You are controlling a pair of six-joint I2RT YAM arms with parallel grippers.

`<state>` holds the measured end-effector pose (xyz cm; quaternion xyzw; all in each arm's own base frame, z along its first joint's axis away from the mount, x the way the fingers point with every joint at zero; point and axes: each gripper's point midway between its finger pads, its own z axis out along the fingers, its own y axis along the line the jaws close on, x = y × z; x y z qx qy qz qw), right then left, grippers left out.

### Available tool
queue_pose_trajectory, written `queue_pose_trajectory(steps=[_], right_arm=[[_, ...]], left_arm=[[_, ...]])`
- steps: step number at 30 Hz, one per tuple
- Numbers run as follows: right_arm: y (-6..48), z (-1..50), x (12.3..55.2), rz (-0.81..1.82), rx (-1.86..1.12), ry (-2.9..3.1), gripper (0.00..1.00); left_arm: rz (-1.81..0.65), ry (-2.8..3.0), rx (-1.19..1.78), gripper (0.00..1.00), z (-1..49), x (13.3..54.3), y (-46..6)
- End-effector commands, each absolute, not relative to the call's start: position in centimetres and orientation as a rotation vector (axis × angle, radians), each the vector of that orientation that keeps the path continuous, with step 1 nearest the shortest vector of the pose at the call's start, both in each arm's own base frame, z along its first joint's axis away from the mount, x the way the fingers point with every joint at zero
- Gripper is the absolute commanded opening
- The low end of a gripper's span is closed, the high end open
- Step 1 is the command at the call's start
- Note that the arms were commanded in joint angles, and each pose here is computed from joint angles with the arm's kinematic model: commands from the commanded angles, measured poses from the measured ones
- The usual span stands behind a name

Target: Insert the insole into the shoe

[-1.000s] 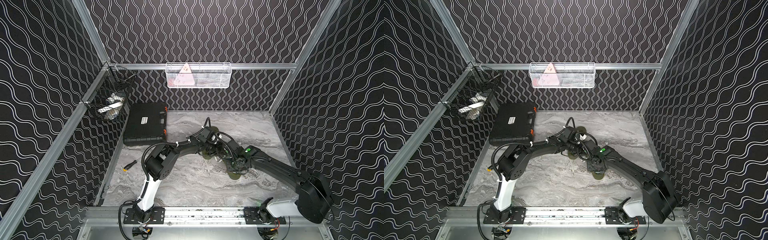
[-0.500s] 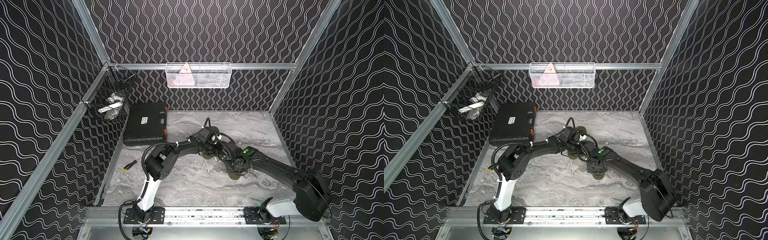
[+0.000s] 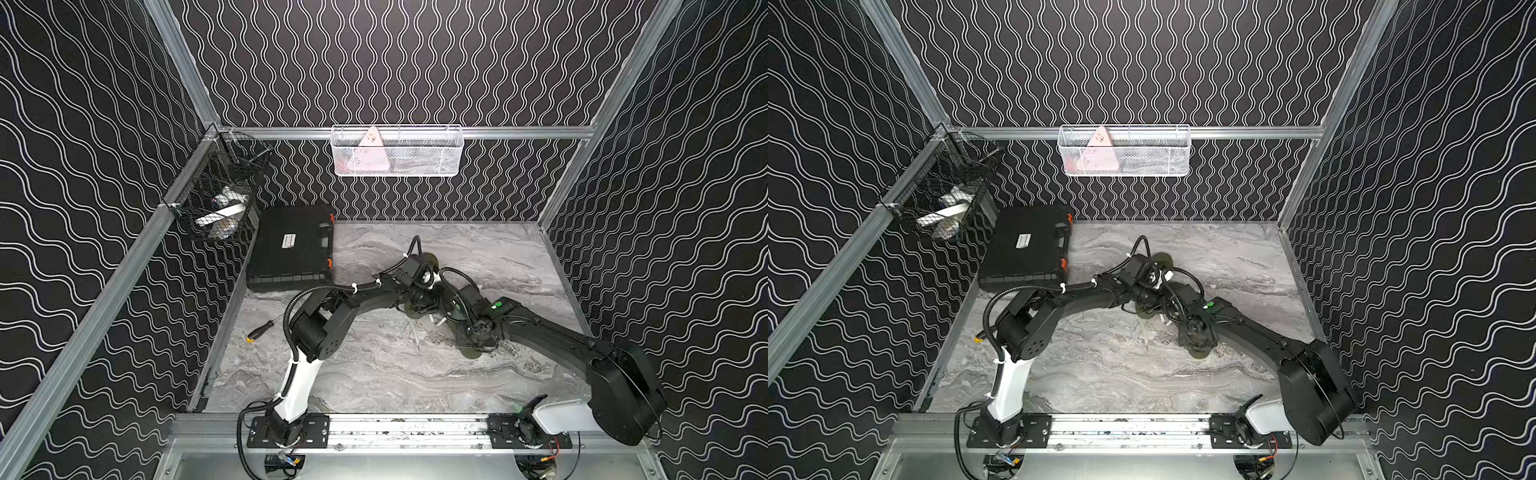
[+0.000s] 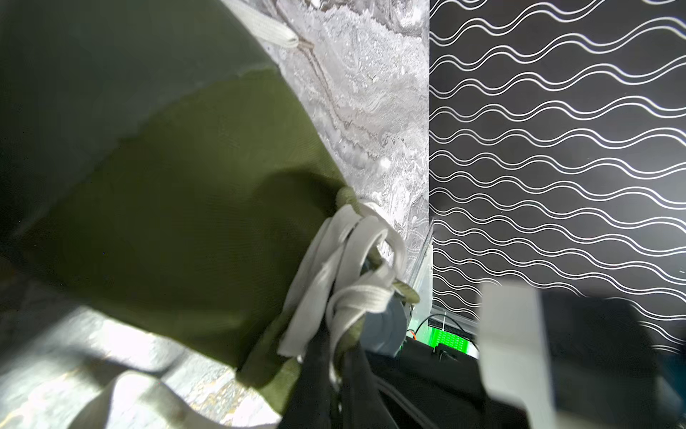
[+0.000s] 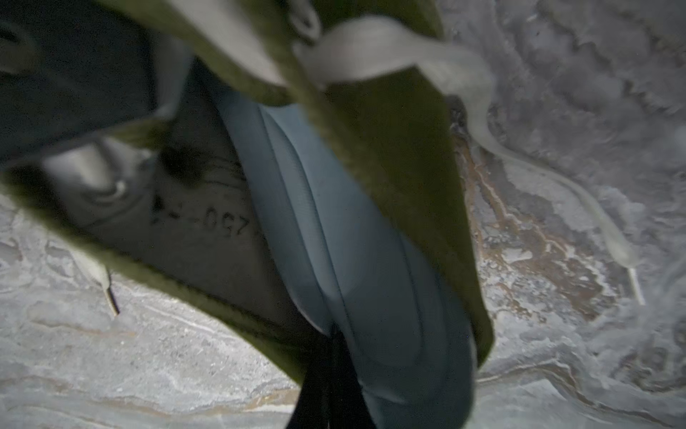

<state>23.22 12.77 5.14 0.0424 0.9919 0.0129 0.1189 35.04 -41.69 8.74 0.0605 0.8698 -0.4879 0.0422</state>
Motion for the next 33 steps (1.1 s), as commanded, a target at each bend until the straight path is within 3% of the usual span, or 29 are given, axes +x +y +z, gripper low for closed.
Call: queue_pose_trajectory(steps=[1,7,11,18,29,33], right_arm=[[13.0,3.9,24.3,0.157,0.248,2.887,0.00],[12.6,2.3,24.3,0.170,0.284,2.987,0.00],[12.6,5.2,24.2,0.177,0.294,2.938,0.18],[12.5,9.0,23.7,0.217,0.304,2.876,0.31],[10.2,3.1,24.4,-0.075,0.445,2.944,0.30],[10.8,4.1,24.9,-0.110,0.434,2.937,0.30]], left_arm=[[-1.504,2.661,0.201,0.00,8.7,34.8,-41.5],[-1.510,2.664,0.195,0.00,8.6,34.6,-41.5],[-1.513,2.655,0.195,0.00,8.9,34.6,-41.5],[-1.512,2.645,0.195,0.00,9.2,34.8,-41.5],[-1.496,2.640,0.197,0.00,9.7,34.8,-41.3],[-1.498,2.648,0.200,0.00,9.5,34.4,-41.3]])
